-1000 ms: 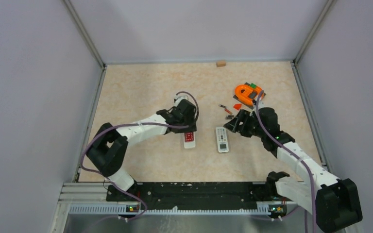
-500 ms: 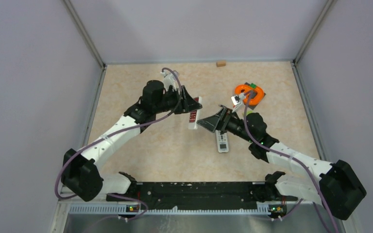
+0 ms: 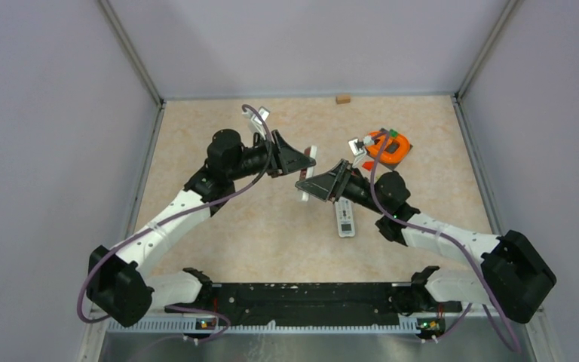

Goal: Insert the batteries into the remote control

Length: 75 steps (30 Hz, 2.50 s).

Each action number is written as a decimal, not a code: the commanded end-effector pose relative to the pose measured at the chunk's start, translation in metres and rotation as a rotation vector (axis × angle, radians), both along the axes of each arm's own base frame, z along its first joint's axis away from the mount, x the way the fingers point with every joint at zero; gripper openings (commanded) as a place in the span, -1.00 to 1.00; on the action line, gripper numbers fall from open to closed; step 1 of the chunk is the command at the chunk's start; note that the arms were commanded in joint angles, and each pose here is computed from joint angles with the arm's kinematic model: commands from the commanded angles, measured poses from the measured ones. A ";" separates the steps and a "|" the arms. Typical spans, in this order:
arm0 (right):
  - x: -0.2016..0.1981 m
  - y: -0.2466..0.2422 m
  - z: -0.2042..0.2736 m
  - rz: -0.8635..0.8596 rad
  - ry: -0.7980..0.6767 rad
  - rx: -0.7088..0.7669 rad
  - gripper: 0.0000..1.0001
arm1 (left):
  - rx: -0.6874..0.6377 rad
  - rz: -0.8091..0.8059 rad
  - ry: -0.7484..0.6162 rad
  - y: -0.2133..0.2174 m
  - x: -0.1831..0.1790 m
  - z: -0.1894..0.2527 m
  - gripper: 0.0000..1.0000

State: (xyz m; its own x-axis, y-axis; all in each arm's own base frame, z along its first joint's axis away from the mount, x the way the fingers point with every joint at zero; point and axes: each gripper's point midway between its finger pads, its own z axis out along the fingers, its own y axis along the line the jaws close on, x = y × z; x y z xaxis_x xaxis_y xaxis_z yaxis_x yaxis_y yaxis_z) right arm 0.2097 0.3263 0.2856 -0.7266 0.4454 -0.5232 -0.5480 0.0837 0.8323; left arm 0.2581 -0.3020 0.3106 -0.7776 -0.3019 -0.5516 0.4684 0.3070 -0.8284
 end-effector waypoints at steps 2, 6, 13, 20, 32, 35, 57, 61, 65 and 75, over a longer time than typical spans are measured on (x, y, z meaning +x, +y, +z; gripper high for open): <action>-0.020 0.011 0.053 0.095 -0.140 0.129 0.09 | -0.070 0.044 -0.097 0.008 0.000 0.031 -0.46; -0.004 0.021 0.036 0.015 -0.179 -0.013 -0.26 | -0.036 0.082 -0.094 0.011 0.006 0.023 -0.05; 0.045 0.022 -0.017 -0.232 -0.252 -0.478 -0.28 | 0.300 0.418 -0.069 0.062 0.050 -0.032 0.96; 0.061 0.015 -0.052 -0.285 -0.279 -0.695 -0.27 | 0.401 0.453 -0.106 0.077 0.052 -0.042 0.98; 0.056 0.024 -0.069 -0.209 -0.382 -0.831 -0.27 | 0.332 0.351 0.057 0.049 0.048 -0.061 0.85; 0.060 0.025 -0.073 -0.233 -0.385 -0.863 -0.27 | 0.302 0.329 0.134 0.040 0.048 -0.069 0.65; 0.024 0.014 -0.042 -0.197 -0.275 -0.646 0.96 | 0.278 0.348 0.063 0.079 0.056 -0.063 -1.00; 0.023 -0.008 -0.008 -0.280 -0.088 -0.395 0.89 | 0.212 0.391 0.006 0.094 0.055 -0.034 -1.00; 0.022 -0.020 0.025 -0.339 0.057 -0.083 0.84 | 0.076 0.376 -0.044 0.089 0.048 -0.002 -1.00; 0.024 0.004 0.062 -0.248 0.128 0.118 0.69 | -0.166 0.315 -0.055 0.082 0.025 0.045 -1.00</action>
State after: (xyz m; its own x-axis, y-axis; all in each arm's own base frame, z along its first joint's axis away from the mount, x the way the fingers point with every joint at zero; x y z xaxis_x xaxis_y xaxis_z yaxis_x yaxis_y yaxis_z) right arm 0.2358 0.3227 0.2992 -0.6288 0.6168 -0.4735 -0.3823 0.2850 0.8790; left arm 0.2946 -0.2176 0.3141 -0.6279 -0.5679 -0.5321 0.3243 0.4306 -0.8423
